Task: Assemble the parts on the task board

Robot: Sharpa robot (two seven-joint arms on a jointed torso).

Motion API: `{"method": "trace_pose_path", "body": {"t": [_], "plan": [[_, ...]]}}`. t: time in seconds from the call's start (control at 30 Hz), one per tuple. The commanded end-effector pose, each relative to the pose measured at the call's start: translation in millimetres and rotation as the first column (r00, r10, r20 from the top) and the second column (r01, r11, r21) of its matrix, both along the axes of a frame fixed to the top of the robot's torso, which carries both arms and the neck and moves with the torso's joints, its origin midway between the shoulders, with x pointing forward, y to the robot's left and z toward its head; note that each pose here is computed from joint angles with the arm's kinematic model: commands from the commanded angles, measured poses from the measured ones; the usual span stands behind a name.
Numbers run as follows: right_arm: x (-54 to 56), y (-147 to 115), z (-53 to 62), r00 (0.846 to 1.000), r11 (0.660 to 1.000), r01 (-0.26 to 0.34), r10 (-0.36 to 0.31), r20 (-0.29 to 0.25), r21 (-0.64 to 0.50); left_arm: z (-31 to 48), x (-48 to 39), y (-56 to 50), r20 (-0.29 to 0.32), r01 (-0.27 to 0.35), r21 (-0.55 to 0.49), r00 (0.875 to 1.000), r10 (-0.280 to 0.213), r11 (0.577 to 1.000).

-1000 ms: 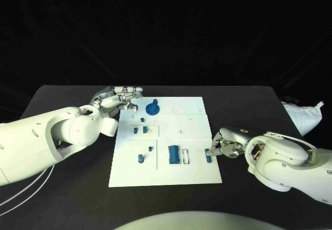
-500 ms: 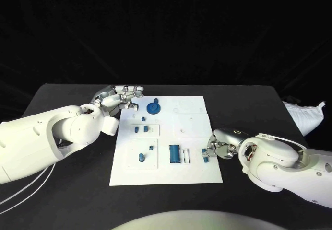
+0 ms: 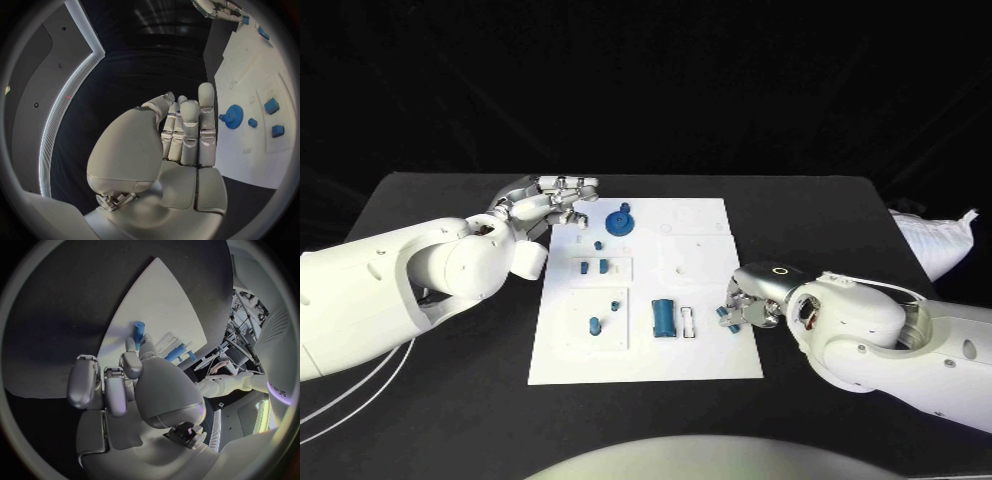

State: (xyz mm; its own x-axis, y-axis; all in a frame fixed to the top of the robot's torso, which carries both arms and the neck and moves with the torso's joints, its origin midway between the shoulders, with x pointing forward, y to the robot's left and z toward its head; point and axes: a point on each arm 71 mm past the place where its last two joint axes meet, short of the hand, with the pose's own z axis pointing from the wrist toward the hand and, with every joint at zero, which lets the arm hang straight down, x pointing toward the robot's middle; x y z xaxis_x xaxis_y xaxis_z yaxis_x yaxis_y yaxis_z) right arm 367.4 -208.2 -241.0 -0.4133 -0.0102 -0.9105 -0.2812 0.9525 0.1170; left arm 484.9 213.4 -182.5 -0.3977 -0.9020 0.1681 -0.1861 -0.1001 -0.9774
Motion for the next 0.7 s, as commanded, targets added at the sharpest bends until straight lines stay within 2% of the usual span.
{"method": "trace_pose_path", "body": {"t": [0.03, 0.2, 0.3, 0.43, 0.5, 0.7], "plan": [[-6.2, -3.8, -19.9, 0.997, 0.988, -0.046, 0.036, -0.073, -0.15, 0.9, -0.4, -2.9, 0.003, 0.019, -0.012, 1.0, -0.019, 1.0], [-5.7, -2.2, -20.8, 0.997, 0.984, -0.057, 0.047, -0.066, -0.166, 0.8, -0.4, -2.9, 0.003, 0.019, -0.012, 1.0, -0.019, 1.0], [-4.8, -2.1, -19.4, 0.998, 0.989, -0.043, 0.036, -0.047, -0.141, 0.9, -0.6, -3.1, 0.003, 0.02, -0.012, 1.0, -0.02, 1.0], [-4.7, -4.1, -16.4, 0.999, 0.999, 0.02, -0.022, -0.043, -0.043, 0.9, -0.6, -3.2, 0.004, 0.02, -0.012, 1.0, -0.02, 1.0], [-5.3, -6.0, -14.7, 0.995, 0.997, 0.075, -0.073, -0.067, 0.034, 0.9, -0.5, -3.3, 0.004, 0.019, -0.012, 1.0, -0.019, 1.0], [-4.8, -10.7, -6.9, 0.97, 0.954, 0.219, -0.19, -0.151, 0.203, 0.8, -0.3, -4.1, 0.004, 0.02, -0.013, 1.0, -0.02, 1.0]]}}
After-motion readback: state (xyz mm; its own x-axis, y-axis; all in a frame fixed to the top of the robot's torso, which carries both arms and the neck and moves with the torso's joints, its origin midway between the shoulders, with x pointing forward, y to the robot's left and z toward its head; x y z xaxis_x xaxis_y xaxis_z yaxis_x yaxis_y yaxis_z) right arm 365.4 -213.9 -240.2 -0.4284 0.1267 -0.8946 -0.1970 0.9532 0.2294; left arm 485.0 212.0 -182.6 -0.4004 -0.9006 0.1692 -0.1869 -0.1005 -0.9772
